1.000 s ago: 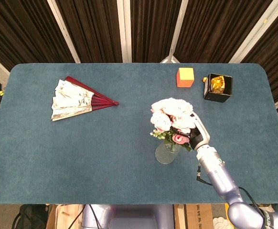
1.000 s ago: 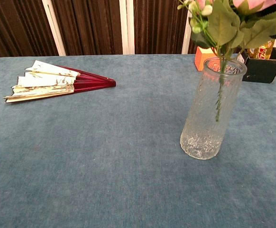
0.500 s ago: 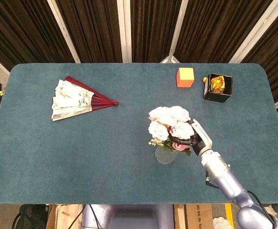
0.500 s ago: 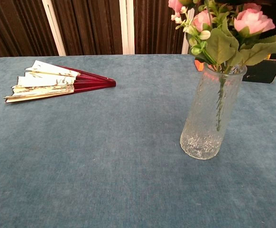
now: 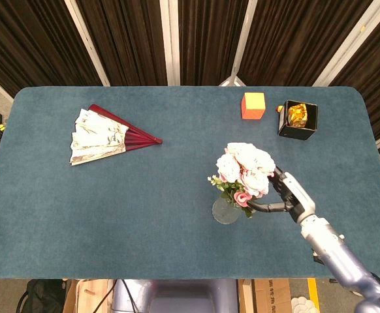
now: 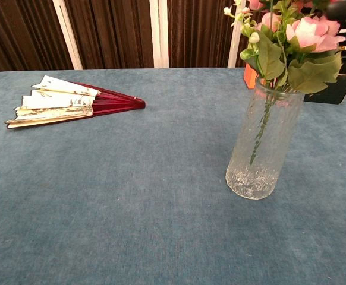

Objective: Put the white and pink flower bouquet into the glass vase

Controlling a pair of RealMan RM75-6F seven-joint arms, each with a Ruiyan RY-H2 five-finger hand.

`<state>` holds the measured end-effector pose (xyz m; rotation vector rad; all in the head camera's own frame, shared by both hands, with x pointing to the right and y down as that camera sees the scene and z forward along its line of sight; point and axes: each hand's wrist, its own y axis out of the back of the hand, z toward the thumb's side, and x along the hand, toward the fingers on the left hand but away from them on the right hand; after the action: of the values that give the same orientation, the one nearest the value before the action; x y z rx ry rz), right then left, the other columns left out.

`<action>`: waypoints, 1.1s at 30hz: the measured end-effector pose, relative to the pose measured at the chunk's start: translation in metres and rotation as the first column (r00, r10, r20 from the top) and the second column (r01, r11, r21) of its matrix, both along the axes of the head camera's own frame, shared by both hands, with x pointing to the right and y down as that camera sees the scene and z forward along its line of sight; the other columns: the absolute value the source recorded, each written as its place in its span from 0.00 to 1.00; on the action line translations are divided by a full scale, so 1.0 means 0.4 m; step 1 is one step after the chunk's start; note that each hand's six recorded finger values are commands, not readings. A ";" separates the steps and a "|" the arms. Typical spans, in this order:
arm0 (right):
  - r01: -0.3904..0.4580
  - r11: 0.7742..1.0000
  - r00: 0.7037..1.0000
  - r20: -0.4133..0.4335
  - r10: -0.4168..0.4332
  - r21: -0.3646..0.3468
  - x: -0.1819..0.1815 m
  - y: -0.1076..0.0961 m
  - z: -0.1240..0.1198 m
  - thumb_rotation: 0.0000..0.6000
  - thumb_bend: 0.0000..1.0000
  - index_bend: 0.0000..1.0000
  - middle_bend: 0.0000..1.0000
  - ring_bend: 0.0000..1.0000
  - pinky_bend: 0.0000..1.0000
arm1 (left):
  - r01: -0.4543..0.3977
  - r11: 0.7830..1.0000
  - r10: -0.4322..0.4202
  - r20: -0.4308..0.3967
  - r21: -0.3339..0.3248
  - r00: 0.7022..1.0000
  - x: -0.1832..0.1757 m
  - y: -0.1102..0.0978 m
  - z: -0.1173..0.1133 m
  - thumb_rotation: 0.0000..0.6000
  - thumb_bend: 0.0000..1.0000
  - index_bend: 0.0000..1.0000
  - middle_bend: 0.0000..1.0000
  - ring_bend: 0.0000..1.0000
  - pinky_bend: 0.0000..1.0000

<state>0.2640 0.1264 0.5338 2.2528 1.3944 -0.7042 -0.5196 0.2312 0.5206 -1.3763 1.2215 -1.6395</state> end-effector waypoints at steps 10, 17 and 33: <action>-0.008 0.998 0.984 -0.179 0.019 0.062 0.177 0.068 -0.037 1.00 0.17 0.19 0.11 0.04 0.00 | -0.002 1.000 0.002 -0.013 0.001 1.000 0.002 0.005 -0.006 1.00 0.25 0.12 0.00 0.00 0.03; 0.049 0.980 0.947 -0.320 0.015 0.192 0.284 0.116 -0.066 1.00 0.17 0.21 0.12 0.06 0.00 | 0.003 1.000 -0.002 -0.023 0.013 1.000 -0.002 0.009 -0.017 1.00 0.25 0.12 0.00 0.00 0.03; 0.632 0.761 0.347 -0.932 -0.105 0.149 0.333 0.275 0.001 1.00 0.17 0.19 0.07 0.00 0.00 | -0.004 1.000 0.005 -0.025 0.008 1.000 0.001 0.012 -0.017 1.00 0.25 0.12 0.00 0.00 0.03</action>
<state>0.3971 0.2362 0.5342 2.7861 1.5334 -2.2467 -0.5194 0.2362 0.5137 -1.3977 1.2375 -1.6167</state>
